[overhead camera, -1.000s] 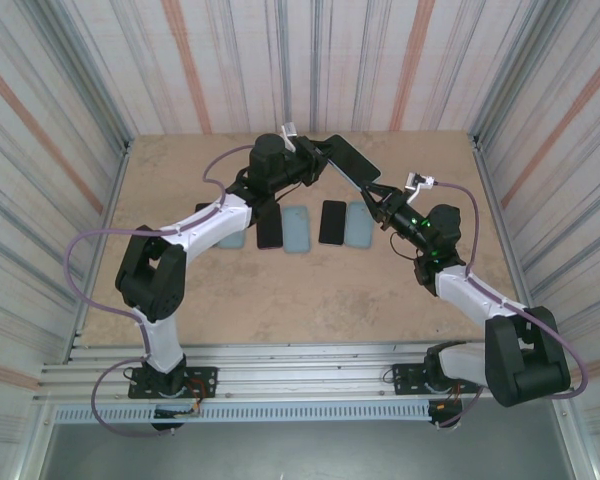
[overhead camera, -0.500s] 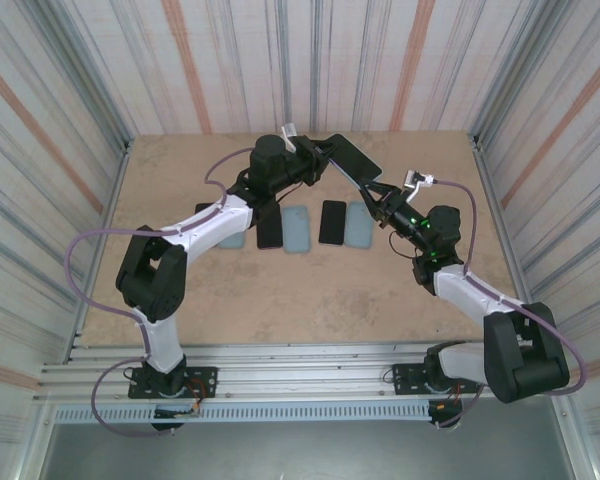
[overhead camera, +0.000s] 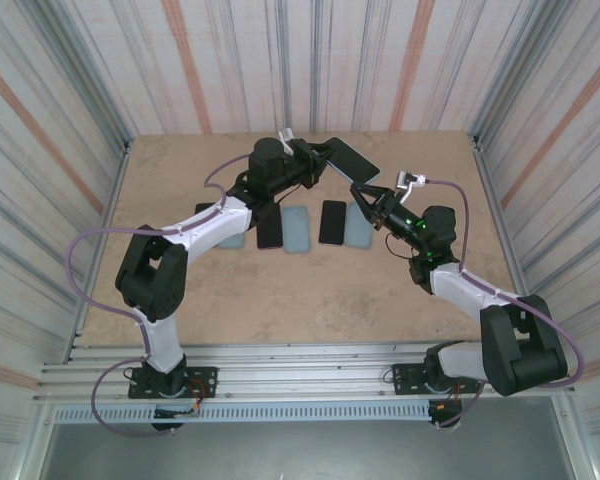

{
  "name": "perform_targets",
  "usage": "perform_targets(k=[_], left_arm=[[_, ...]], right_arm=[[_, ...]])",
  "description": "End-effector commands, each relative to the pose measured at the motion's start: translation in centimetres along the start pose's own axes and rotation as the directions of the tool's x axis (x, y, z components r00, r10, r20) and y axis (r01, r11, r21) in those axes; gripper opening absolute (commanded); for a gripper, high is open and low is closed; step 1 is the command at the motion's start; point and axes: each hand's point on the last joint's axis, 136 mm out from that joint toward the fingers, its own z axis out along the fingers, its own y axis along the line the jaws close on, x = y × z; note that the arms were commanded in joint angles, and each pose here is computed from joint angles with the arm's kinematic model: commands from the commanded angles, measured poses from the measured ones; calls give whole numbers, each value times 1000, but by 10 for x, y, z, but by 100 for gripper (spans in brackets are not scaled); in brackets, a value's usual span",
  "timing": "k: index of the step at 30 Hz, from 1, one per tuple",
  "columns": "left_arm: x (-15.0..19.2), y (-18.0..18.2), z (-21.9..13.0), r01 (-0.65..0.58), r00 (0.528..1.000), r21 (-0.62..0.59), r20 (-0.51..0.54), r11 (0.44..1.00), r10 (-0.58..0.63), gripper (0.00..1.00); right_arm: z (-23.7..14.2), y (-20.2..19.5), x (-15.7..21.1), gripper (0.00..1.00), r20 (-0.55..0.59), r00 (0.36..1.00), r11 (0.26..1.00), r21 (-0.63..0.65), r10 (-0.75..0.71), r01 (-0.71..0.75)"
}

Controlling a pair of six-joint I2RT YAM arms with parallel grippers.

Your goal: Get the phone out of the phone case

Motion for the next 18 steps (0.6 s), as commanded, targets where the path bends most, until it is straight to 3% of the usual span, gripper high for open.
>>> perform_targets(k=[1,9,18], left_arm=[[-2,-48,-7,-11,1000,142,-4,990,12,9],[5,-60,-7,8,999,170,-42,985,-1,8],[21,-87,-16,46,994,226,-109,973,-22,8]], right_arm=[[2,1,-3,20,-4,1000,1000,-7,-5,5],[3,-13,-8,14,-21,1000,999,31,-13,14],[0,-44,13,12,-191,970,976,128,-149,175]])
